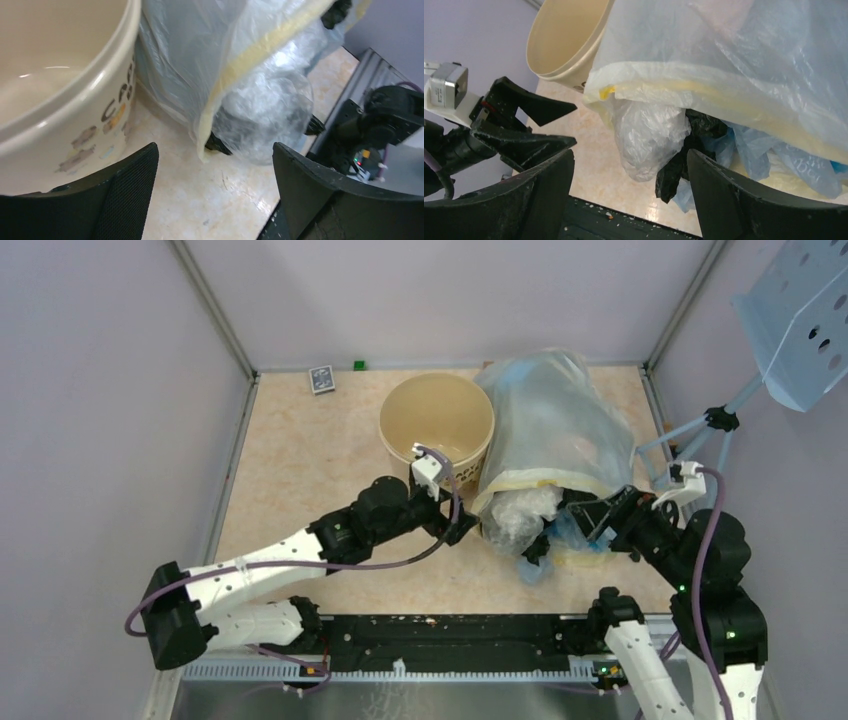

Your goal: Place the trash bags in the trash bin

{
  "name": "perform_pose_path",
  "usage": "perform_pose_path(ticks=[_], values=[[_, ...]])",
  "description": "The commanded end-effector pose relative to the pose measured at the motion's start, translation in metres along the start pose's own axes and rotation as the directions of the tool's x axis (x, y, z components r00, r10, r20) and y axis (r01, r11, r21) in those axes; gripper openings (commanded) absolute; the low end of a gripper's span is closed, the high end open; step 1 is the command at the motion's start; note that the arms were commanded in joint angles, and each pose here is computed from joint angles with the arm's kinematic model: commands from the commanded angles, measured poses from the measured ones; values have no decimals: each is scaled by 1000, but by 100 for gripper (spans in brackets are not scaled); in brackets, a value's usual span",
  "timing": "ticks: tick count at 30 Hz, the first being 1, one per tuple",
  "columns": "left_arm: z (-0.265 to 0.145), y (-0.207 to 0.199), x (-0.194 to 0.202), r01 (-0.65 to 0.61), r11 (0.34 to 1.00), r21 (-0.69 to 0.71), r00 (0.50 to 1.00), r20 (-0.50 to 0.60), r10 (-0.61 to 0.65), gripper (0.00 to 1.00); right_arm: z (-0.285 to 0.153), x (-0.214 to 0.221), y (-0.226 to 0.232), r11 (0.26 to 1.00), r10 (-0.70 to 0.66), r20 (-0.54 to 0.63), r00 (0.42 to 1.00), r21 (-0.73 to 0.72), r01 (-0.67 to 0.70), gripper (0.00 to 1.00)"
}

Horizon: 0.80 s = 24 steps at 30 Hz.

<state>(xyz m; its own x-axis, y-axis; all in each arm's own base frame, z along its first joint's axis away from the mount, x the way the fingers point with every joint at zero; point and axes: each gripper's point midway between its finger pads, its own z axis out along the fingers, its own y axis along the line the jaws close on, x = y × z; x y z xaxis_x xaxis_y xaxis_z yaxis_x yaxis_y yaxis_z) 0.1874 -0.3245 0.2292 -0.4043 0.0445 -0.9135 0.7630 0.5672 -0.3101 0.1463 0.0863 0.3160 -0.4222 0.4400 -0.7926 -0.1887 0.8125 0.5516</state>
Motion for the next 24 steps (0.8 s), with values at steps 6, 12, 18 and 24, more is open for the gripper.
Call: perform_pose_path(ticks=[6, 12, 18, 24], values=[[30, 12, -50, -33, 993, -117, 989, 138, 49, 86, 15, 45, -30, 988, 140, -56, 989, 67, -136, 84], [28, -4, -44, -1, 998, -58, 996, 91, 6, 79, 28, 56, -45, 982, 175, -16, 984, 73, -174, 75], [12, -54, -23, 34, 997, 67, 998, 58, -38, 77, 43, 51, -47, 978, 205, 43, 978, 35, -207, 70], [25, -95, 12, 61, 994, 95, 997, 33, -65, 76, 54, 36, -58, 974, 203, 120, 972, 72, -213, 68]])
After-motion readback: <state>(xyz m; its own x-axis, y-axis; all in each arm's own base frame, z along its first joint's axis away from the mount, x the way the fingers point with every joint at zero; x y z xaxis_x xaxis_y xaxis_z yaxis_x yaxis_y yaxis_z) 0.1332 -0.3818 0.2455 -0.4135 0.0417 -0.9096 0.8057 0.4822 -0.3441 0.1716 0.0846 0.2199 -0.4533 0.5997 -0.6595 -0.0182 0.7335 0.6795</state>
